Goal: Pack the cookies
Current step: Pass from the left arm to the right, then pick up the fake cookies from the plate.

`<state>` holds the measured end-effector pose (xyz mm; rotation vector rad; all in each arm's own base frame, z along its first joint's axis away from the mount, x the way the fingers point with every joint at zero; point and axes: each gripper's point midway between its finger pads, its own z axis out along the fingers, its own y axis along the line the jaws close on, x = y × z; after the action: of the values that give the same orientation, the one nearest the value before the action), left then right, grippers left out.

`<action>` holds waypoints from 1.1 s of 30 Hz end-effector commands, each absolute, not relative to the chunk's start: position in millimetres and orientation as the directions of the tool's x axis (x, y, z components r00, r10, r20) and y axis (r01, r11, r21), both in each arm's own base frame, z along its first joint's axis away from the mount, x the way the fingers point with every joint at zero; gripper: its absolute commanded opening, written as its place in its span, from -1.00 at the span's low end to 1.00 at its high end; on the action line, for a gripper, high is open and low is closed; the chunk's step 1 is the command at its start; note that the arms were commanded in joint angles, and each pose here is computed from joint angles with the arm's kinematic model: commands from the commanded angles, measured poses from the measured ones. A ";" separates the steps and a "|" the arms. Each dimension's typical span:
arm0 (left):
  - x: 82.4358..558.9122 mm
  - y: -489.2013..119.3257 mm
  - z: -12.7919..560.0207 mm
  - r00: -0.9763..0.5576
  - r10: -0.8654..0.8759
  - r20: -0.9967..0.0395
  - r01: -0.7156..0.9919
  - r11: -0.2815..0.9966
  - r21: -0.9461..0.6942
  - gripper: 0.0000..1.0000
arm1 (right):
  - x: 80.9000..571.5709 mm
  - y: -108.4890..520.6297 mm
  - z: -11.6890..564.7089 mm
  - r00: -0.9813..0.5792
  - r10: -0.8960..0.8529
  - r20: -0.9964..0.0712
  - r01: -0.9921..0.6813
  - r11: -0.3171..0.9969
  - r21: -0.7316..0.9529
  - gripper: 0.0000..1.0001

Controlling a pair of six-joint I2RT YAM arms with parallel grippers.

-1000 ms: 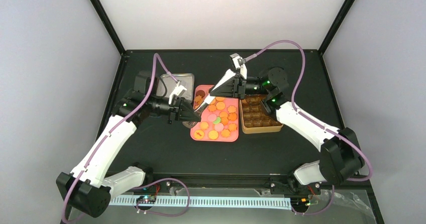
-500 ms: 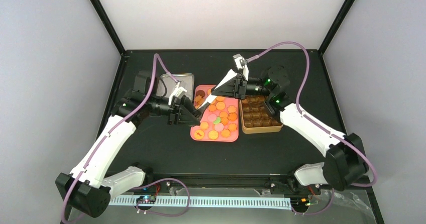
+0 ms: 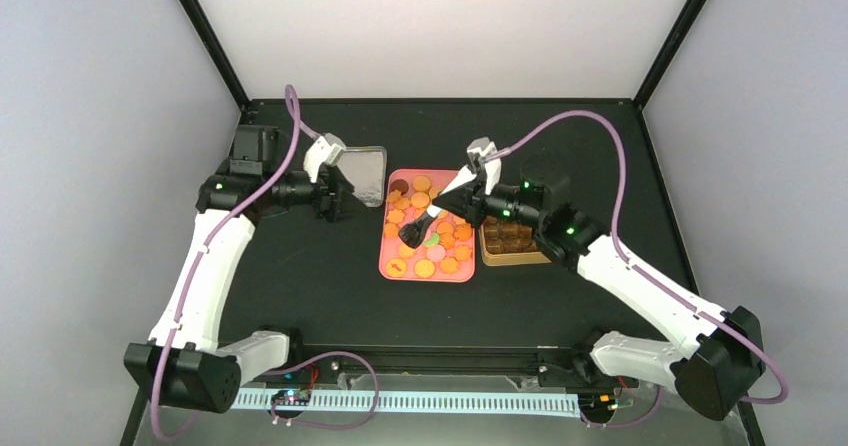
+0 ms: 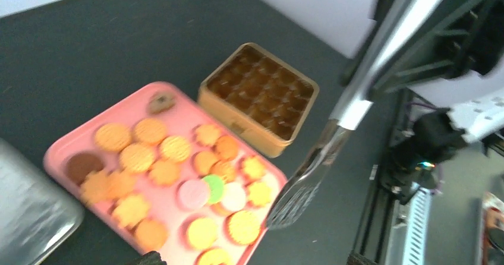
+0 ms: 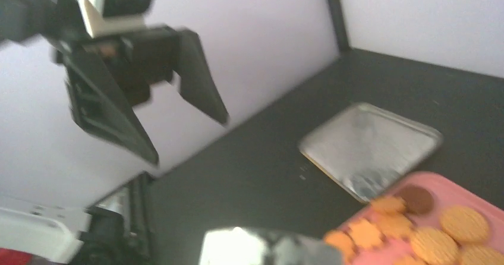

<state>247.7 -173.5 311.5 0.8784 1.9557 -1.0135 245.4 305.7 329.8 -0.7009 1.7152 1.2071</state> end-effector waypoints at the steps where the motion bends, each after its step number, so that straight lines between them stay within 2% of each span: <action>1: 271.0 -127.0 283.1 -0.546 0.287 -0.787 0.731 0.622 -0.280 0.66 | 261.8 286.1 291.5 -0.356 -0.030 -0.934 -0.757 0.595 0.270 -0.63; 9: 291.1 -73.5 231.0 -0.633 0.341 -0.695 0.610 0.772 -0.177 0.72 | 248.9 278.7 256.1 -0.282 -0.079 -0.956 -0.666 0.733 0.136 -0.63; 23: 287.9 -73.1 214.7 -0.605 0.346 -0.717 0.617 0.773 -0.148 0.72 | 217.9 269.3 233.3 -0.199 -0.032 -0.979 -0.507 0.859 0.076 -0.65; 33: 288.7 -74.1 209.0 -0.606 0.337 -0.720 0.616 0.772 -0.158 0.72 | 241.2 275.6 252.1 -0.109 -0.040 -0.993 -0.425 0.905 0.011 -0.64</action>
<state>283.6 -76.8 202.0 0.6950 2.3075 -0.5521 221.4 276.5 211.5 -0.4902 1.7635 0.3674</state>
